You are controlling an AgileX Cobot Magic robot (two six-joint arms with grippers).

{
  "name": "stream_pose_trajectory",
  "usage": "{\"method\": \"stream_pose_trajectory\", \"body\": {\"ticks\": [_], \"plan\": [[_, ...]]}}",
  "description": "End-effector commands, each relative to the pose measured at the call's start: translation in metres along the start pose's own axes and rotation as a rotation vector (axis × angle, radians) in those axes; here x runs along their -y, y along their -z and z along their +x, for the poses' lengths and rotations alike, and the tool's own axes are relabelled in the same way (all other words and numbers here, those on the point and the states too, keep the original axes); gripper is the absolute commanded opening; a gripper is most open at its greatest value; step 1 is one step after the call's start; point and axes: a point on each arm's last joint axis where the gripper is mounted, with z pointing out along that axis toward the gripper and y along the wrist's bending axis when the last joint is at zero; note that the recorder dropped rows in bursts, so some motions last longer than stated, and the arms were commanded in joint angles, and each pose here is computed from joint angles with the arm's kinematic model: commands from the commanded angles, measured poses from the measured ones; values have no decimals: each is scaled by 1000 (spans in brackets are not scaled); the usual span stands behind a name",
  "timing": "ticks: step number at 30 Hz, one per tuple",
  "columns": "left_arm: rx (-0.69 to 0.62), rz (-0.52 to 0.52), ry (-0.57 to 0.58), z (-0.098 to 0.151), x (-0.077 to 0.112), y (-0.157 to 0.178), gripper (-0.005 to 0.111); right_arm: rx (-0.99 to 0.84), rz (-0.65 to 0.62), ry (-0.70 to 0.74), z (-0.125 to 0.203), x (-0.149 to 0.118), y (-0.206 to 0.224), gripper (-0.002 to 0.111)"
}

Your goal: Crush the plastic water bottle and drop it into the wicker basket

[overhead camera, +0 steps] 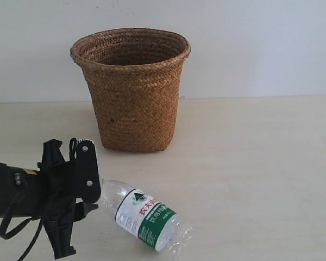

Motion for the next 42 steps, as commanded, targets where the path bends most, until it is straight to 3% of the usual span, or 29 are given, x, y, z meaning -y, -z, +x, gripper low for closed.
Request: {"method": "stream_pose_trajectory", "body": {"ticks": [1, 6, 10, 12, 22, 26, 32, 42], "plan": [[31, 63, 71, -5, -4, 6, 37, 7, 6, 5, 0, 0, 0, 0], [26, 236, 101, -17, -18, 9, 37, 7, 6, 5, 0, 0, 0, 0], [-22, 313, -97, -20, -27, 15, 37, 7, 6, 5, 0, 0, 0, 0], [-36, 298, -168, -18, -35, 16, 37, 7, 6, 5, 0, 0, 0, 0], [-76, 168, -318, -4, -55, 13, 37, 7, 6, 5, 0, 0, 0, 0], [-110, 120, -455, 1, -61, 6, 37, 7, 6, 5, 0, 0, 0, 0], [-94, 59, -445, 2, -63, -14, 37, 7, 6, 5, 0, 0, 0, 0], [-127, 138, -409, 7, -58, -36, 37, 7, 6, 5, 0, 0, 0, 0]]}}
